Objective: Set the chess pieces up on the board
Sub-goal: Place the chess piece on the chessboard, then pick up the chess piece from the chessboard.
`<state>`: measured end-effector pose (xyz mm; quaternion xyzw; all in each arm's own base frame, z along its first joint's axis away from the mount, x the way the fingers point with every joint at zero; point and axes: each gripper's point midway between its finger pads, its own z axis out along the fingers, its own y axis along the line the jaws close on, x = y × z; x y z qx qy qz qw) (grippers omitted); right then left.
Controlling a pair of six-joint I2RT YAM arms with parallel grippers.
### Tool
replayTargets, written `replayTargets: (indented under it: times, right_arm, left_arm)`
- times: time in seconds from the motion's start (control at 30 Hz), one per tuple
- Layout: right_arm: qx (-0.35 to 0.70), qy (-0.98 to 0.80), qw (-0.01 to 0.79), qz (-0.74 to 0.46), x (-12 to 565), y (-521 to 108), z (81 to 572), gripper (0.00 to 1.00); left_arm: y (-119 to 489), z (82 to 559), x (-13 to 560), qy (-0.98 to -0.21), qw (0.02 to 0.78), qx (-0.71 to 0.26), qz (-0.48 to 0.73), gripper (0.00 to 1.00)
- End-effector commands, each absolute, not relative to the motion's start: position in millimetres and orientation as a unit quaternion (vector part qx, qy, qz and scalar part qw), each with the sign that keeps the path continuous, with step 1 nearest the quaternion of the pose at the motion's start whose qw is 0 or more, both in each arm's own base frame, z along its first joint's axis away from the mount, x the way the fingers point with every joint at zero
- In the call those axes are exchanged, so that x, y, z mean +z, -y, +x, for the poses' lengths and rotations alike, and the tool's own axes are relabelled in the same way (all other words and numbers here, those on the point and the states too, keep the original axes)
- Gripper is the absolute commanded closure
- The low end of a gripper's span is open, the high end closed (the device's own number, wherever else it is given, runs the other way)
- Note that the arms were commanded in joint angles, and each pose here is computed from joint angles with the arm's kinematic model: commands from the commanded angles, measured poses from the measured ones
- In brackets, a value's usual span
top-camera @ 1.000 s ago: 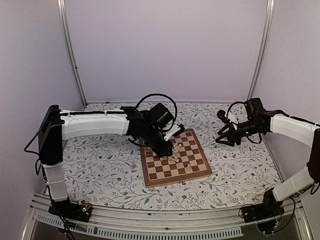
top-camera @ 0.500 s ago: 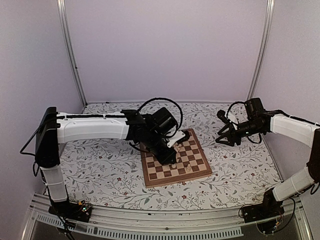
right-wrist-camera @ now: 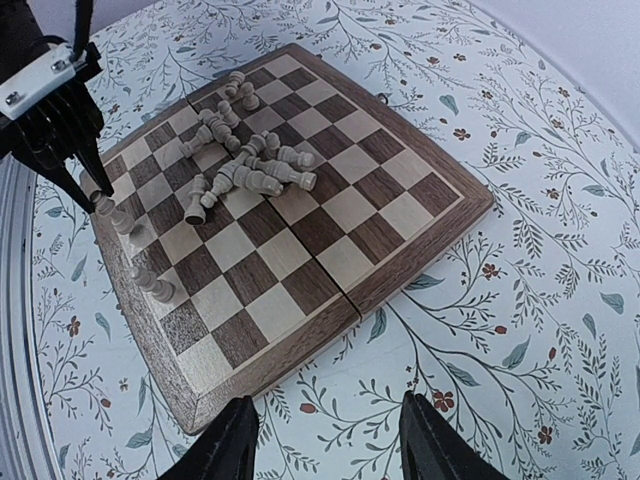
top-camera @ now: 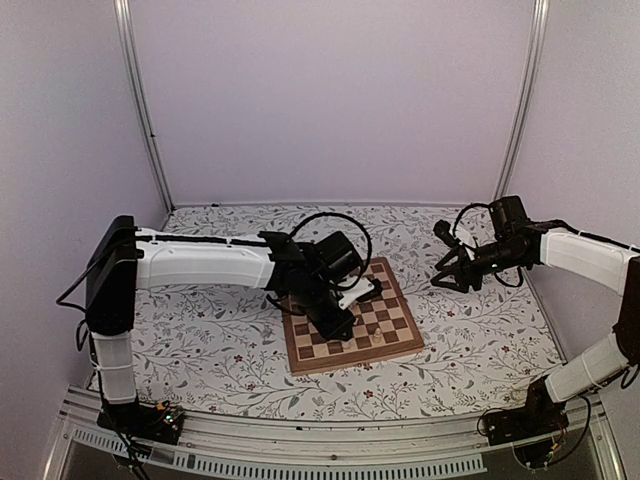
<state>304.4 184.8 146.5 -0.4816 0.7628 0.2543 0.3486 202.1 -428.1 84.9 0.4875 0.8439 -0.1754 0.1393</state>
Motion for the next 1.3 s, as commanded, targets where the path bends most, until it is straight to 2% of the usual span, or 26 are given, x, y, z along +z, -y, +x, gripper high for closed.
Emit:
replayTargets:
  times: [0.0,0.47,0.63,0.73,0.83,0.93,1.0,1.1,1.2,1.27]
  right_arm:
    - [0.259,-0.766,0.339,-0.481,139,-183,301,0.48]
    - [0.261,-0.765,0.337,-0.482,139,-184,300,0.48]
    - [0.261,-0.765,0.337,-0.482,139,-184,300,0.48]
    - [0.263,-0.765,0.337,-0.482,140,-184,299,0.48]
    - [0.275,-0.760,0.335,-0.484,142,-186,295,0.47]
    - [0.276,-0.757,0.340,-0.485,144,-187,295,0.46]
    - [0.276,-0.759,0.338,-0.482,143,-188,297,0.46]
    - [0.280,-0.763,0.327,-0.482,138,-192,298,0.47]
    - [0.282,-0.761,0.320,-0.490,136,-202,295,0.48]
    - [0.282,-0.761,0.318,-0.490,135,-204,295,0.48]
  left_arm:
    - [437,198,81,-0.837,0.136,-0.180,0.499,0.94]
    - [441,200,70,-0.837,0.137,-0.165,0.503,0.92]
    - [444,198,75,-0.835,0.145,-0.163,0.506,0.68]
    - [446,199,97,-0.828,0.164,-0.171,0.509,0.59]
    - [438,202,146,-0.814,0.197,-0.163,0.521,0.51]
    - [429,210,209,-0.792,0.276,-0.174,0.516,0.44]
    - [416,228,229,-0.795,0.317,-0.161,0.492,0.38]
    - [390,263,219,-0.828,0.328,-0.129,0.436,0.41]
    - [368,287,186,-0.869,0.291,-0.109,0.385,0.54]
    - [362,293,166,-0.886,0.267,-0.104,0.365,0.56]
